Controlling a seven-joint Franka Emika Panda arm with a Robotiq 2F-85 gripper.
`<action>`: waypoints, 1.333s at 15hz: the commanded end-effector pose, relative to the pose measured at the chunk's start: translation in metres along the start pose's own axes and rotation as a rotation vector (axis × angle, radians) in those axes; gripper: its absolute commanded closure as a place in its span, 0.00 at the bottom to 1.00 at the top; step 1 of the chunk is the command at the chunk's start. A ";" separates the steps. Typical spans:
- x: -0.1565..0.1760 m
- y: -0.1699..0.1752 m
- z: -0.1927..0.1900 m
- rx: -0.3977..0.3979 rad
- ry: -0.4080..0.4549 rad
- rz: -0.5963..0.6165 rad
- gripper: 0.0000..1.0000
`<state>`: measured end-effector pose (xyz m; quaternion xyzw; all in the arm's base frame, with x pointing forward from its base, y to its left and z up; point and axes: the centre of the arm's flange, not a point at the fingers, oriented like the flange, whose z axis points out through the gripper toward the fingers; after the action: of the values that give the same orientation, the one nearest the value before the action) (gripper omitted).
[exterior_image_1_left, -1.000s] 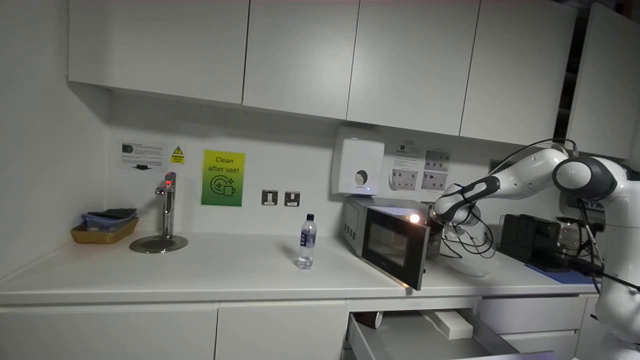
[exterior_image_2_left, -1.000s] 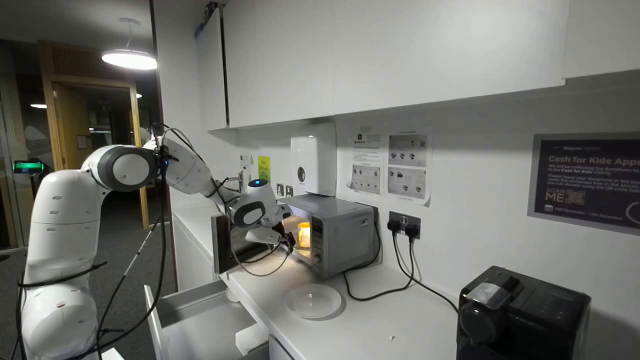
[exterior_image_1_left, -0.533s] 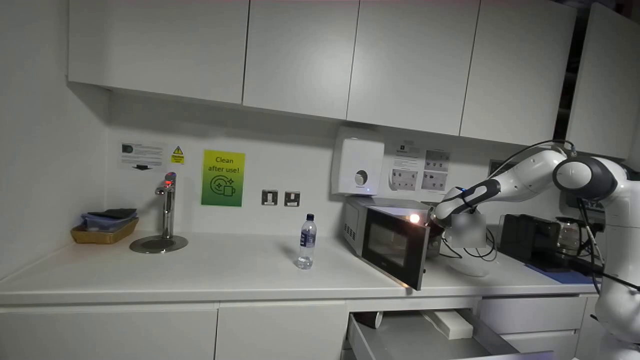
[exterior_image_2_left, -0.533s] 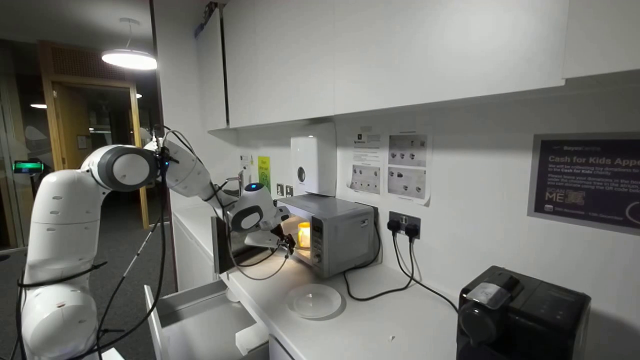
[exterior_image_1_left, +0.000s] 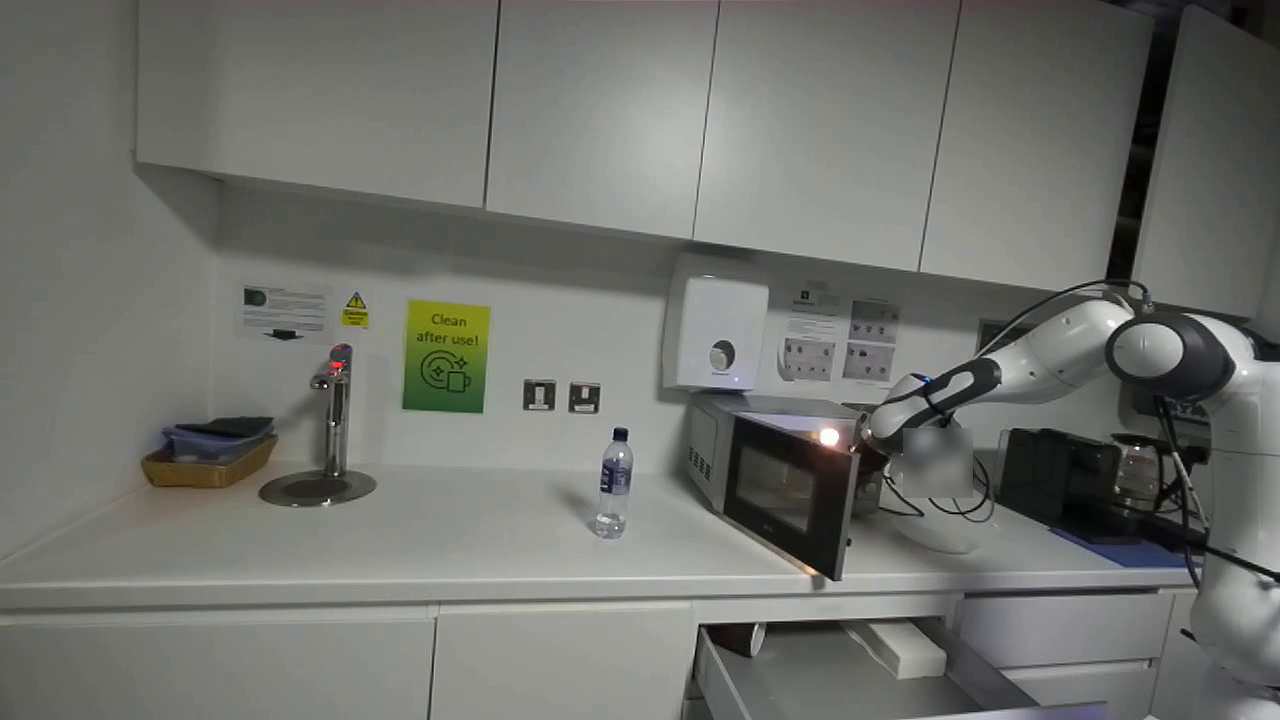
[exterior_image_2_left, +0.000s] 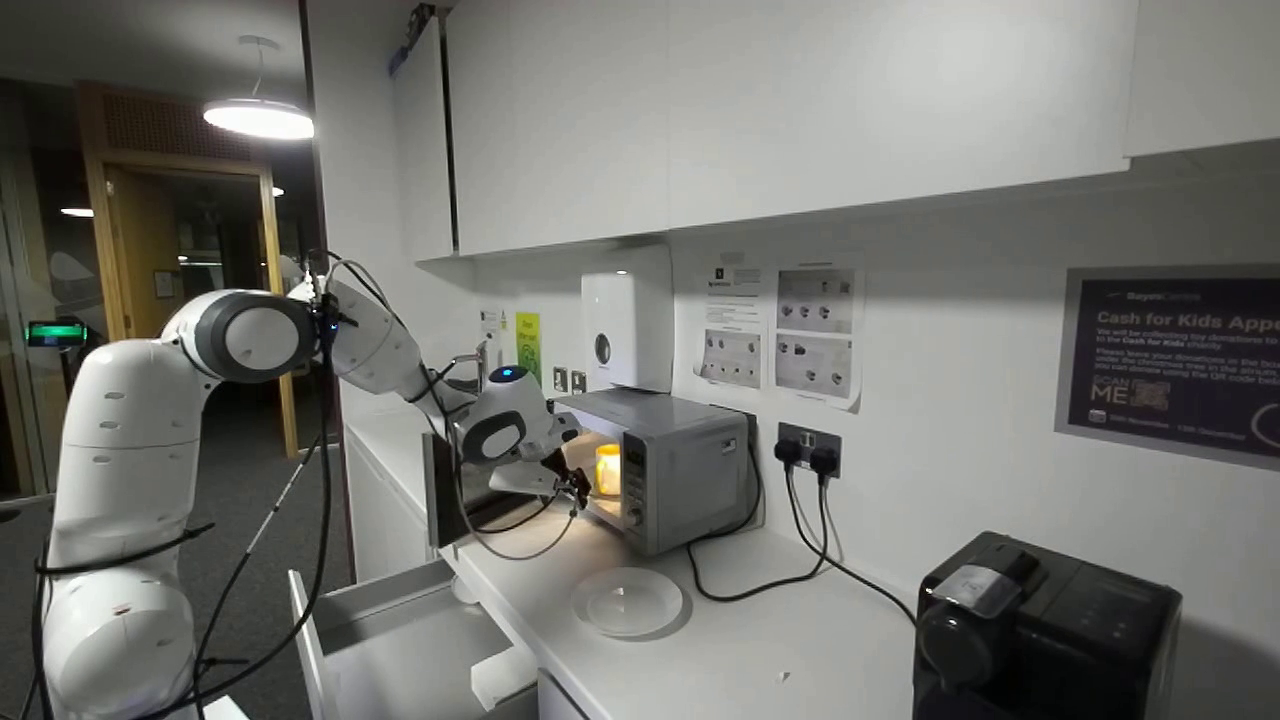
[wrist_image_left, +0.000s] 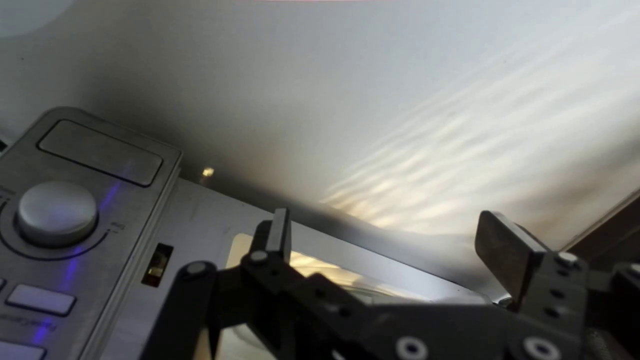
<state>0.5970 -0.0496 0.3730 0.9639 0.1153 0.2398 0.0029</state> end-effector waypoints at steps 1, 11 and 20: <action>0.000 0.000 0.000 0.000 0.000 0.000 0.00; 0.005 -0.011 0.012 -0.058 0.084 -0.054 0.00; 0.005 -0.014 0.035 -0.079 0.162 -0.061 0.00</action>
<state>0.6112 -0.0331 0.3448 0.9454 0.1296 0.2971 0.0326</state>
